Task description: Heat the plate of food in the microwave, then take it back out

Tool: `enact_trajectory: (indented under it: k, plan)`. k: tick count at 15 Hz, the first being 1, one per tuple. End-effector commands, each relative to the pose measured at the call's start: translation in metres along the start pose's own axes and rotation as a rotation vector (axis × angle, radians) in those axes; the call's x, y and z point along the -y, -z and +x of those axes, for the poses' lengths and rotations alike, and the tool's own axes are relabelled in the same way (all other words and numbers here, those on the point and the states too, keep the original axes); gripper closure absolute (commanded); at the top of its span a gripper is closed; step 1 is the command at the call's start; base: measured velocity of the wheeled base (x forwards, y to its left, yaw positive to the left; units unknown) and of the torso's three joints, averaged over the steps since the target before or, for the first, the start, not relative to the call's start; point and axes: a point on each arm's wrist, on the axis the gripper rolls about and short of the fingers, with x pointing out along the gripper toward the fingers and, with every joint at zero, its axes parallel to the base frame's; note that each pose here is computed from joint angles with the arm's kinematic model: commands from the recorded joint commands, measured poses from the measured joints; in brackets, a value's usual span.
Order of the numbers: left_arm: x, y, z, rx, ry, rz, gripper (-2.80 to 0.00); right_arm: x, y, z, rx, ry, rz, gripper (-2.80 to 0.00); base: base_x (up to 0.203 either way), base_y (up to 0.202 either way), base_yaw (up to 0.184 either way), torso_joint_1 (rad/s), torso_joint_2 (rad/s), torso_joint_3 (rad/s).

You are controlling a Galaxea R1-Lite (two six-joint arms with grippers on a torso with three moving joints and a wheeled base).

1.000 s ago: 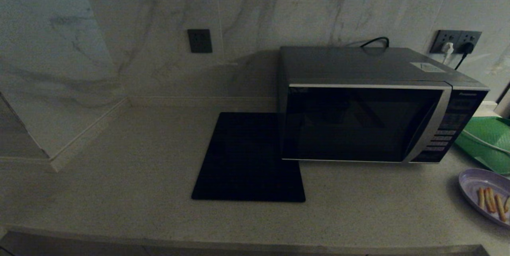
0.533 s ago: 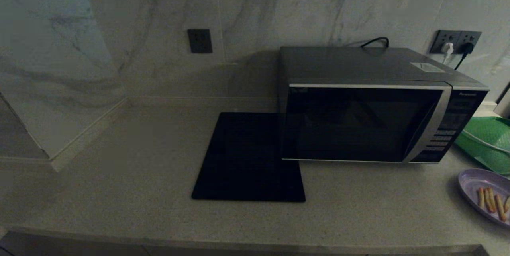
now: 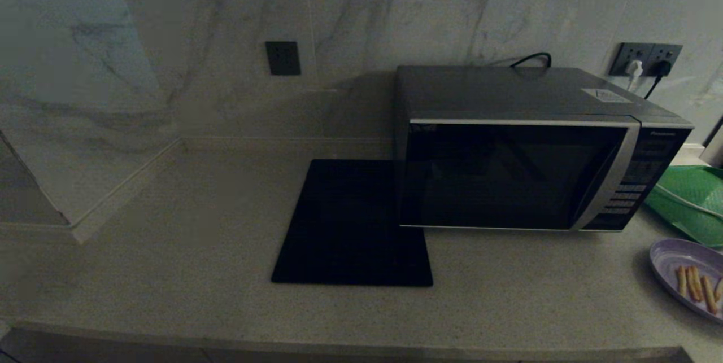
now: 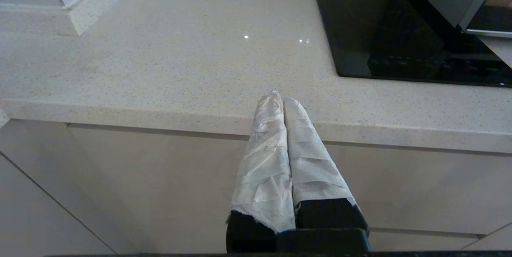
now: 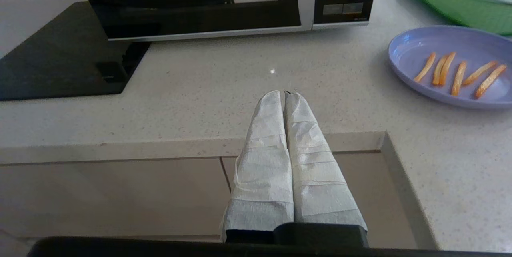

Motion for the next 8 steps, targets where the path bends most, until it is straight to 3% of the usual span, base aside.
enact_trajectory:
  k: [1,8]
  plan:
    - [0.0,0.0,-0.0001,0.002,0.0,-0.001,0.0,0.0001,0.0009,0.0003,-0.005,0.001,0.0,0.0,0.0,0.0,0.0,0.0,0.0,0.0]
    - [0.0,-0.0003,-0.0002,0.003,0.0,-0.001,0.0,0.0001,0.0009,0.0003,-0.005,0.001,0.001,0.0,0.0,0.0,0.0,0.0,0.0,0.0]
